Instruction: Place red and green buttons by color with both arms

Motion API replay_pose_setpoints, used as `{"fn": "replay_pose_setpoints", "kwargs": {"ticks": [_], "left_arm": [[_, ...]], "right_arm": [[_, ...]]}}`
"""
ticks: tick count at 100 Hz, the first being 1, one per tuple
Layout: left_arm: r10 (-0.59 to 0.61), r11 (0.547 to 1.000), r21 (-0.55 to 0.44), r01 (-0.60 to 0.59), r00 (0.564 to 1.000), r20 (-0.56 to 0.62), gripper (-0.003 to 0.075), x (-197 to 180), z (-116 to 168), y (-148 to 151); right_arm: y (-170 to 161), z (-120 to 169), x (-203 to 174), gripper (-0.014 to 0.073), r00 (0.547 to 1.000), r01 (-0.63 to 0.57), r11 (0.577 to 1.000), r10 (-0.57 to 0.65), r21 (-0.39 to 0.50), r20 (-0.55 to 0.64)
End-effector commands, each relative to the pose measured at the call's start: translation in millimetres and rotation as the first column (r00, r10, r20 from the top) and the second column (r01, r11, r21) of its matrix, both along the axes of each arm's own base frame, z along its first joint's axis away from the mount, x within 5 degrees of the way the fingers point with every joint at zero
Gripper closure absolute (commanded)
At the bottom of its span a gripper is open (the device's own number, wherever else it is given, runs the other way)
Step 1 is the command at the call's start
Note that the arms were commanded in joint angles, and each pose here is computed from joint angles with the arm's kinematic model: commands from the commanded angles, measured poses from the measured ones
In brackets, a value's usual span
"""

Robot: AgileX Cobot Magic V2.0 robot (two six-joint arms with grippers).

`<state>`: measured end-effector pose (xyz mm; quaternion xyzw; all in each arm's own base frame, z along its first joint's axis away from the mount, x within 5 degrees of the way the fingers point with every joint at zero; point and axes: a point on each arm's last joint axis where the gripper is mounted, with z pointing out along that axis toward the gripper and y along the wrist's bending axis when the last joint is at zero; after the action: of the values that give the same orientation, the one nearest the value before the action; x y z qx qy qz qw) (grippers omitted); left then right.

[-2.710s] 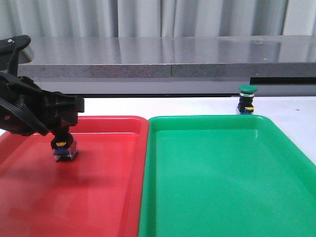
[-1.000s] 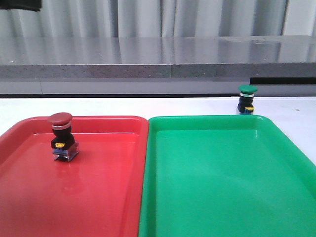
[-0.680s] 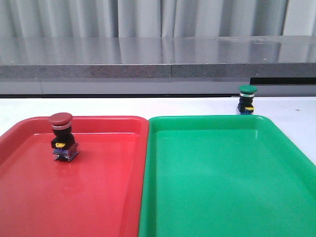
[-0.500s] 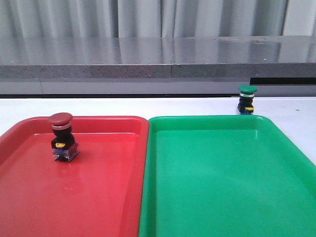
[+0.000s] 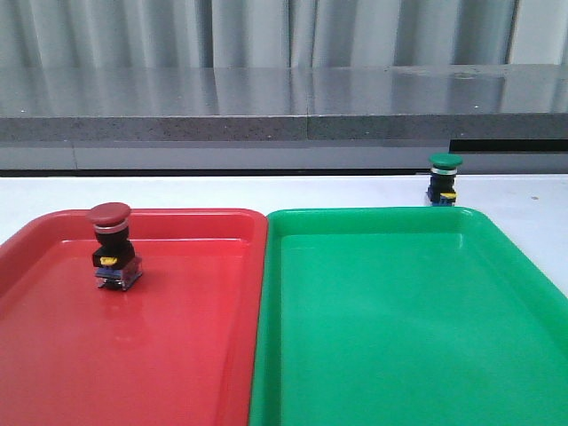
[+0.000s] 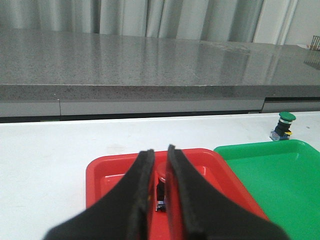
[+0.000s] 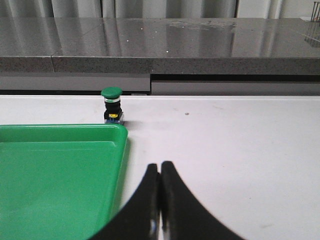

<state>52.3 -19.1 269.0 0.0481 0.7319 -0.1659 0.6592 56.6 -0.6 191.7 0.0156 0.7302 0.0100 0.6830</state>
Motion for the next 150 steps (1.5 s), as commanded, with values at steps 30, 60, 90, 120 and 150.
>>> {"fn": "replay_pose_setpoints", "kwargs": {"ticks": [30, 60, 90, 120, 150], "left_arm": [[0.012, 1.0, -0.026, -0.01, 0.998, 0.058, 0.0739, -0.3, 8.8, 1.0], [0.019, 1.0, 0.013, -0.019, 0.998, 0.064, 0.0739, 0.4, 7.0, 1.7], [0.18, 0.968, 0.152, -0.198, 0.976, 0.126, 0.0739, -5.0, -12.2, 13.6], [0.3, 0.936, 0.151, -0.318, 0.945, 0.126, 0.0739, -2.9, -49.3, 19.7], [0.301, 0.935, 0.149, -0.322, 0.942, 0.149, 0.0739, 2.3, -69.4, 19.9]], "right_arm": [[0.4, 14.0, -2.1, 0.0662, 0.993, -0.004, 1.0, 0.006, -0.014, 0.118], [0.4, 14.0, -2.1, 0.0662, 0.993, -0.004, 1.0, 0.006, -0.014, 0.118], [0.4, 14.0, -2.1, 0.0662, 0.993, -0.004, 1.0, 0.006, -0.014, 0.118], [0.4, 14.0, -2.1, 0.0662, 0.993, -0.004, 1.0, 0.006, -0.014, 0.118], [0.4, 14.0, -2.1, 0.0662, 0.993, -0.004, 1.0, 0.006, -0.014, 0.118]]}}
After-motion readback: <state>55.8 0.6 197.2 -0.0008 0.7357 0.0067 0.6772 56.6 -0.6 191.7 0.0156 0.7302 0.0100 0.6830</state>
